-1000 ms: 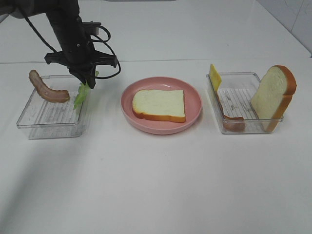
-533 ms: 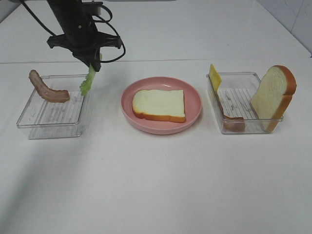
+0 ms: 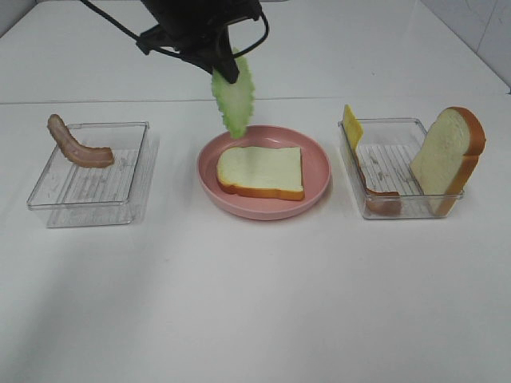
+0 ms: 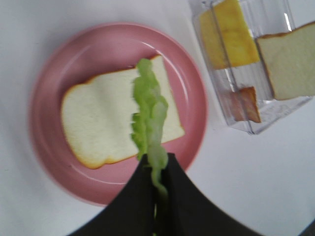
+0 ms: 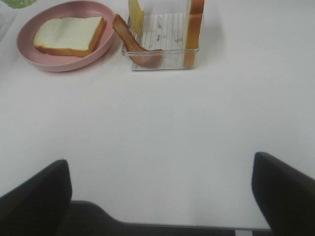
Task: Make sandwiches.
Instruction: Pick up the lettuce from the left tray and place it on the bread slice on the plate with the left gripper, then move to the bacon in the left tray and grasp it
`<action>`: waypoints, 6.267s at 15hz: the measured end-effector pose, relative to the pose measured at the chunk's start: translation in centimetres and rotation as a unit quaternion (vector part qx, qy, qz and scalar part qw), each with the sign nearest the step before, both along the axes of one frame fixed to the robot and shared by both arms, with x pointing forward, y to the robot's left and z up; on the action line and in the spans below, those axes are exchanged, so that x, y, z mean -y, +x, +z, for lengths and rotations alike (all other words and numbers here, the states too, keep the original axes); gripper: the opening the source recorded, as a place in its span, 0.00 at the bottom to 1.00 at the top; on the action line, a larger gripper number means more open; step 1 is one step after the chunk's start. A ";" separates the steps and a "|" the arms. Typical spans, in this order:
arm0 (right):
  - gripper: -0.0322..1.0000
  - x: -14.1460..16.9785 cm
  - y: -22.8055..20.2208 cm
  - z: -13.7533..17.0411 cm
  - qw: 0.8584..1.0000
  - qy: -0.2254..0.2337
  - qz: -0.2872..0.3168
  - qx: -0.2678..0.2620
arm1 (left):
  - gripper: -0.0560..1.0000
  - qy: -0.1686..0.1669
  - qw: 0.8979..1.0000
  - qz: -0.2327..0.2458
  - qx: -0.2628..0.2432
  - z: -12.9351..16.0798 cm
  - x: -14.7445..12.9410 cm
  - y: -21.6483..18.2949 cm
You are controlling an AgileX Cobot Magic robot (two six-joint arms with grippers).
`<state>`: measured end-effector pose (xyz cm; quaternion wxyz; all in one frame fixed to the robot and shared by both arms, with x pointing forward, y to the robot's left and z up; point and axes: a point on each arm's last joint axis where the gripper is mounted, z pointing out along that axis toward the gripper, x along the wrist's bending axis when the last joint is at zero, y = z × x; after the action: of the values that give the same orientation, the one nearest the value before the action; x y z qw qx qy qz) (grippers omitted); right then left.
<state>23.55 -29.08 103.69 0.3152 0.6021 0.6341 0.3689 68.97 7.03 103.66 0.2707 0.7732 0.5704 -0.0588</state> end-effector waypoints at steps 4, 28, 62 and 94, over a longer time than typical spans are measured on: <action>0.97 0.0 0.0 0.0 1.000 0.000 0.000 0.000 | 0.05 -0.062 0.996 -0.051 -0.028 -2.5 3.6 -0.7; 0.97 0.0 0.0 0.0 1.000 0.000 0.000 0.000 | 0.05 -0.026 0.997 -0.075 0.023 -10.6 5.1 1.8; 0.97 0.0 0.0 0.0 1.000 0.000 0.000 0.000 | 0.99 0.168 0.977 0.122 0.038 1.8 -16.1 1.8; 0.97 0.0 0.0 0.0 1.000 0.000 0.000 0.000 | 0.37 0.220 0.965 0.132 -0.046 -10.1 -21.4 5.6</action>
<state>23.55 -29.08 103.69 0.3152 0.6021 0.6341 0.3689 74.58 28.42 93.55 0.0724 0.7278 0.6784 0.0688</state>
